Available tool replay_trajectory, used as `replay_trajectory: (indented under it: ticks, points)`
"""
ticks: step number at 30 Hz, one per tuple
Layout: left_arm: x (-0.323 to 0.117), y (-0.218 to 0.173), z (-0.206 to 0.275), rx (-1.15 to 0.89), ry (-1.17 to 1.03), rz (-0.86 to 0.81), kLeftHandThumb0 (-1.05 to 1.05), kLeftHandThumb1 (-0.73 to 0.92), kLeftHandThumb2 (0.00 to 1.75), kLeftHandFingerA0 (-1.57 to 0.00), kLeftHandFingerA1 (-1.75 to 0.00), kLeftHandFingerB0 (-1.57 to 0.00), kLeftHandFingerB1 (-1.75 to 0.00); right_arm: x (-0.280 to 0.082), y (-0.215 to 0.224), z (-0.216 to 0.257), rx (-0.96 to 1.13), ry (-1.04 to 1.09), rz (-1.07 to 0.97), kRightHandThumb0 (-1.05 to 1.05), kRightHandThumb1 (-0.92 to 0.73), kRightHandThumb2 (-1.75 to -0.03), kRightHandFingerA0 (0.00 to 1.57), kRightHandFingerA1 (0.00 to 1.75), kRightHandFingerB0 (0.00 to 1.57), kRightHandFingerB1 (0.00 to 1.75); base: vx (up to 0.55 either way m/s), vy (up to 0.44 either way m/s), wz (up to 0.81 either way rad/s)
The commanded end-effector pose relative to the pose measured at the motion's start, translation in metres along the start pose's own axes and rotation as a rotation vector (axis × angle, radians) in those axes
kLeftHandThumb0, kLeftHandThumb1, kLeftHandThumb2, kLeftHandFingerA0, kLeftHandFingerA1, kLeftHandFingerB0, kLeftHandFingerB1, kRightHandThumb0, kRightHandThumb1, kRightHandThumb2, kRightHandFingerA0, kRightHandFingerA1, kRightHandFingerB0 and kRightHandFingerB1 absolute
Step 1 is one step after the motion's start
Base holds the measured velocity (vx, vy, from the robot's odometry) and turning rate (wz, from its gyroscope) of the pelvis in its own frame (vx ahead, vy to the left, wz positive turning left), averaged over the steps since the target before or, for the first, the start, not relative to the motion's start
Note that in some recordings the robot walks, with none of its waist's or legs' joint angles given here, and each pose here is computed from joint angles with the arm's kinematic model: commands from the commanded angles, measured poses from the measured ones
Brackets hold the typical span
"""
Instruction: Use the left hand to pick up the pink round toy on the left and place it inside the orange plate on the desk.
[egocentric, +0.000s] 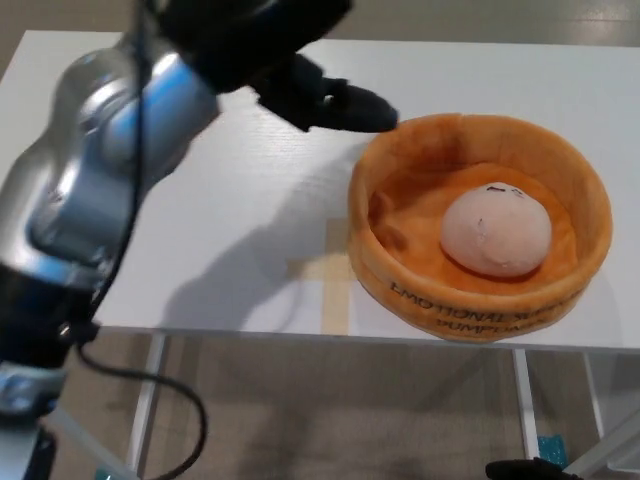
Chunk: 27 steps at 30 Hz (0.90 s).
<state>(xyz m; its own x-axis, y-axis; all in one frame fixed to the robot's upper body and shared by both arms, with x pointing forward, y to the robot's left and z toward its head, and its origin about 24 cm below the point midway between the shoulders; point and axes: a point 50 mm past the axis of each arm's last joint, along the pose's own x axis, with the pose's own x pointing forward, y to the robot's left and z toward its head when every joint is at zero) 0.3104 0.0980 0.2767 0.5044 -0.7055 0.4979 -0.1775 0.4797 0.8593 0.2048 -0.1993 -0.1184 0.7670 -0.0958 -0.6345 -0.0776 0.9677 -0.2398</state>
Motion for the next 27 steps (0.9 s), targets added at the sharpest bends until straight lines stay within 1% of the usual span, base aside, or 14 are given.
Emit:
replay_trajectory:
  ticks: [1,2,4,5,6,7,9,10,11,14,15,20,22,27]
  points:
    - [-0.103,0.042,0.027,-0.361,-0.150,0.063,-0.25,0.55,0.60,-0.65,-0.43,-0.68,-0.43,-0.004,-0.008,-0.014,-0.061,0.061,0.013,-0.28,-0.57,-0.56,0.44,0.79,0.47,0.72,0.00,0.000,0.00]
    - [-0.117,0.044,0.030,-0.379,-0.141,0.062,-0.33,0.42,0.86,-0.60,-0.61,-0.59,-0.60,-0.004,-0.009,-0.013,-0.068,0.063,0.015,-0.28,-0.57,-0.57,0.44,0.79,0.47,0.72,0.00,0.000,0.00]
    - [-0.121,0.044,0.031,-0.388,-0.139,0.061,-0.33,0.42,0.86,-0.60,-0.61,-0.59,-0.60,-0.004,-0.009,-0.013,-0.071,0.062,0.016,-0.28,-0.57,-0.57,0.44,0.79,0.47,0.72,0.00,0.000,0.00]
    - [-0.136,0.044,0.034,-0.464,-0.123,0.044,-0.31,0.68,0.60,-0.79,-0.48,-0.71,-0.44,-0.004,-0.009,-0.014,-0.079,0.067,0.015,-0.27,-0.58,-0.57,0.43,0.77,0.47,0.71,0.00,0.000,0.00]
    - [-0.147,0.044,0.038,-0.520,-0.114,0.029,-0.31,0.68,0.60,-0.79,-0.48,-0.71,-0.44,-0.004,-0.008,-0.015,-0.085,0.070,0.015,-0.27,-0.58,-0.57,0.43,0.77,0.47,0.71,0.00,0.000,0.00]
    - [-0.147,0.044,0.038,-0.520,-0.114,0.029,-0.31,0.68,0.60,-0.79,-0.48,-0.71,-0.44,-0.004,-0.008,-0.015,-0.085,0.070,0.015,-0.27,-0.58,-0.57,0.43,0.77,0.47,0.71,0.00,0.000,0.00]
    - [-0.173,0.036,0.041,-0.698,-0.050,-0.009,-0.25,0.70,0.60,-0.75,-0.49,-0.68,-0.47,-0.004,-0.008,-0.015,-0.089,0.069,0.016,-0.27,-0.58,-0.57,0.45,0.80,0.48,0.73,0.00,0.000,0.00]
    - [-0.181,0.032,0.042,-0.744,-0.022,-0.022,-0.25,0.70,0.60,-0.75,-0.49,-0.68,-0.47,-0.004,-0.008,-0.015,-0.088,0.067,0.016,-0.27,-0.58,-0.57,0.45,0.80,0.48,0.73,0.00,0.000,0.00]
    - [-0.192,0.024,0.041,-0.800,0.017,-0.035,-0.16,0.68,0.60,-0.73,-0.49,-0.67,-0.47,-0.005,-0.008,-0.015,-0.084,0.067,0.016,-0.27,-0.58,-0.57,0.45,0.80,0.48,0.73,0.00,0.000,0.00]
    - [-0.206,0.012,0.040,-0.862,0.086,-0.055,-0.15,0.68,0.60,-0.74,-0.48,-0.67,-0.46,-0.005,-0.009,-0.016,-0.086,0.076,0.011,-0.29,-0.58,-0.57,0.45,0.79,0.48,0.71,0.00,0.000,0.00]
    - [-0.218,0.004,0.038,-0.868,0.150,-0.079,-0.21,0.72,0.61,-0.77,-0.48,-0.69,-0.45,-0.005,-0.010,-0.017,-0.060,0.076,0.010,-0.28,-0.60,-0.57,0.42,0.81,0.45,0.74,0.00,0.000,0.00]
    - [-0.246,-0.013,0.037,-0.888,0.314,-0.139,-0.25,0.72,0.61,-0.78,-0.50,-0.71,-0.46,-0.006,-0.012,-0.018,-0.024,0.078,0.002,-0.27,-0.61,-0.58,0.43,0.80,0.44,0.72,0.00,0.000,0.00]
    - [-0.256,-0.021,0.040,-0.922,0.362,-0.161,-0.21,0.71,0.60,-0.78,-0.49,-0.72,-0.47,-0.005,-0.012,-0.018,-0.016,0.083,-0.001,-0.26,-0.61,-0.58,0.43,0.79,0.43,0.71,0.00,0.000,0.00]
    - [-0.269,-0.034,0.046,-0.968,0.430,-0.213,-0.24,0.70,0.60,-0.79,-0.48,-0.75,-0.47,-0.005,-0.012,-0.017,-0.016,0.080,-0.004,-0.27,-0.61,-0.58,0.42,0.79,0.43,0.72,0.00,0.000,0.00]
